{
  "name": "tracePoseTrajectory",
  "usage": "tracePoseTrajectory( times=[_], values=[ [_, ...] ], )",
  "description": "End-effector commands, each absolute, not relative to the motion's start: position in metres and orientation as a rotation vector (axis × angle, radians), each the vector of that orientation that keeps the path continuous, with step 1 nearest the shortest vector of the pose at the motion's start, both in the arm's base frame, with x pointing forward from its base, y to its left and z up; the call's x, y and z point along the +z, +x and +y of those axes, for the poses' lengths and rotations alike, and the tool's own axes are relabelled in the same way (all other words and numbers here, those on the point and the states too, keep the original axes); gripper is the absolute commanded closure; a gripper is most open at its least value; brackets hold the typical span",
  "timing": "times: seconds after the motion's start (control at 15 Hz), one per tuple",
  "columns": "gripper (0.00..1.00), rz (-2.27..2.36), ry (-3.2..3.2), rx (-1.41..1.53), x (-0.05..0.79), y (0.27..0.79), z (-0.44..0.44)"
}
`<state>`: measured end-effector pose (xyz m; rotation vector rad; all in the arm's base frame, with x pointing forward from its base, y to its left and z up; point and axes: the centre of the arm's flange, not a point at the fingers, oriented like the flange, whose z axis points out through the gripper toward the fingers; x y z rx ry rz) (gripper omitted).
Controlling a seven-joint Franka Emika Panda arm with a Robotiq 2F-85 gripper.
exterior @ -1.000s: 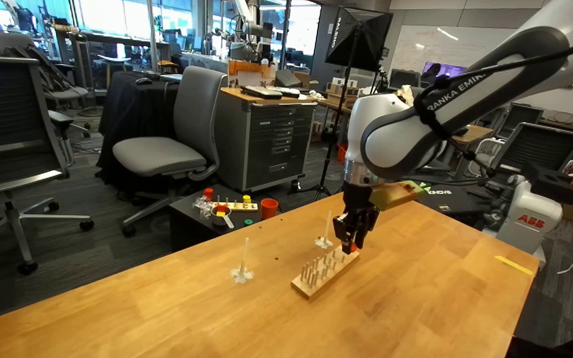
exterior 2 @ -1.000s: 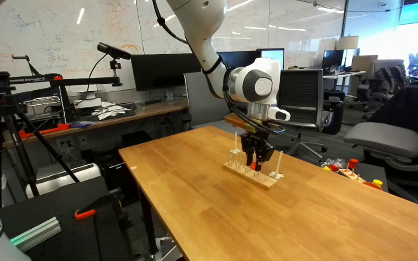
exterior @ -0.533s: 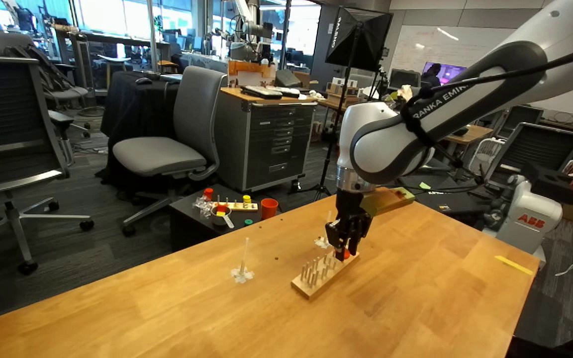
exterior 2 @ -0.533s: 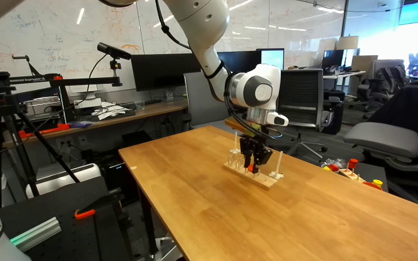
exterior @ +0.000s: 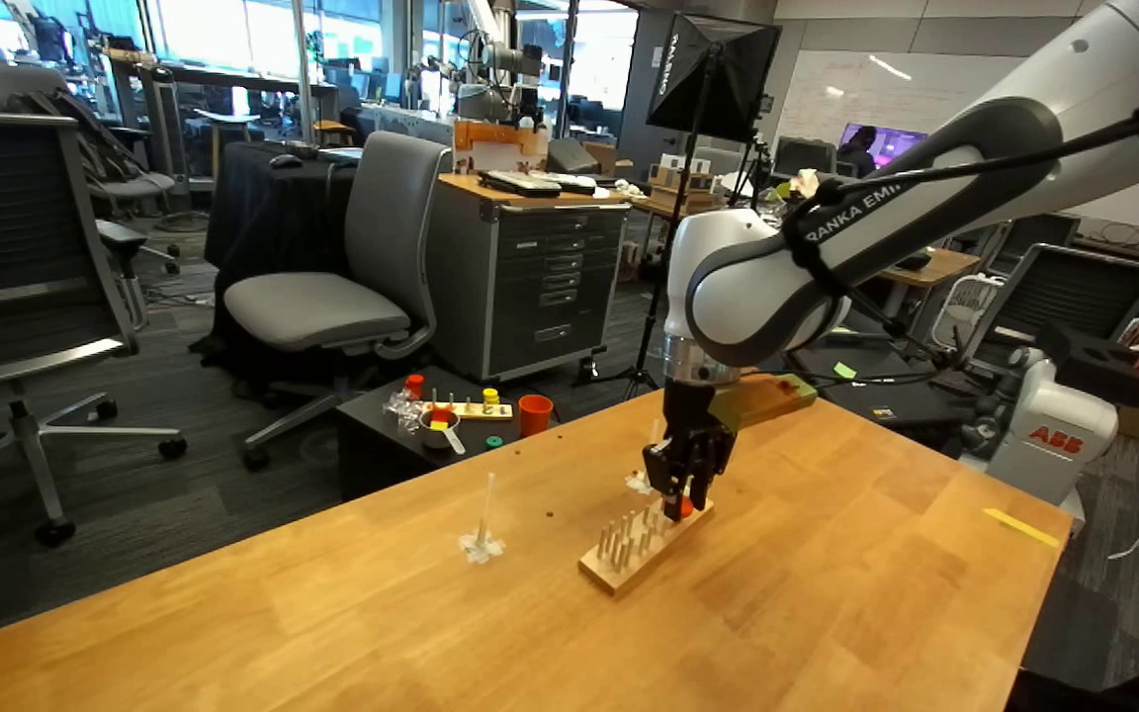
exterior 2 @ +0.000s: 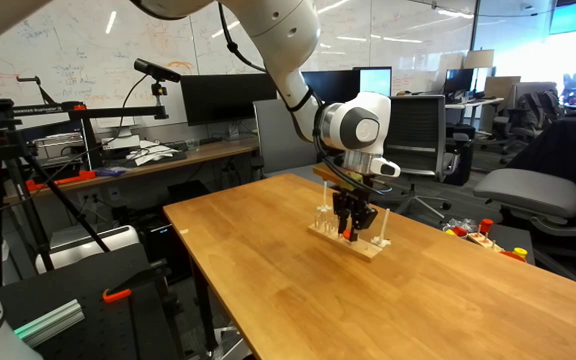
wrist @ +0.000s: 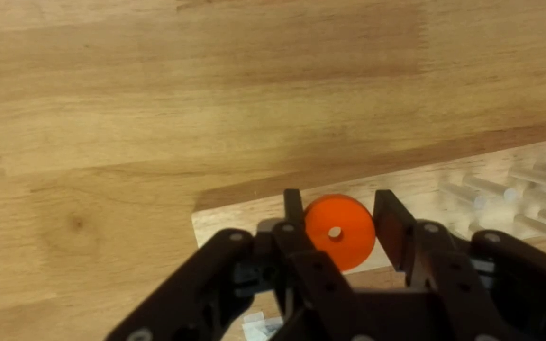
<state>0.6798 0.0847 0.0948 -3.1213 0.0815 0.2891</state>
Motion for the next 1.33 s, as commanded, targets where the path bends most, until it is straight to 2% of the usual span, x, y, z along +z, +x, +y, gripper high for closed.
tracePoseTrajectory(
  times=[0.0, 1.27],
  values=[
    [0.83, 0.110, -3.099, 0.319, 0.093, 0.692, 0.084],
    [0.83, 0.146, -3.067, 0.384, 0.085, 0.693, 0.074]
  ],
)
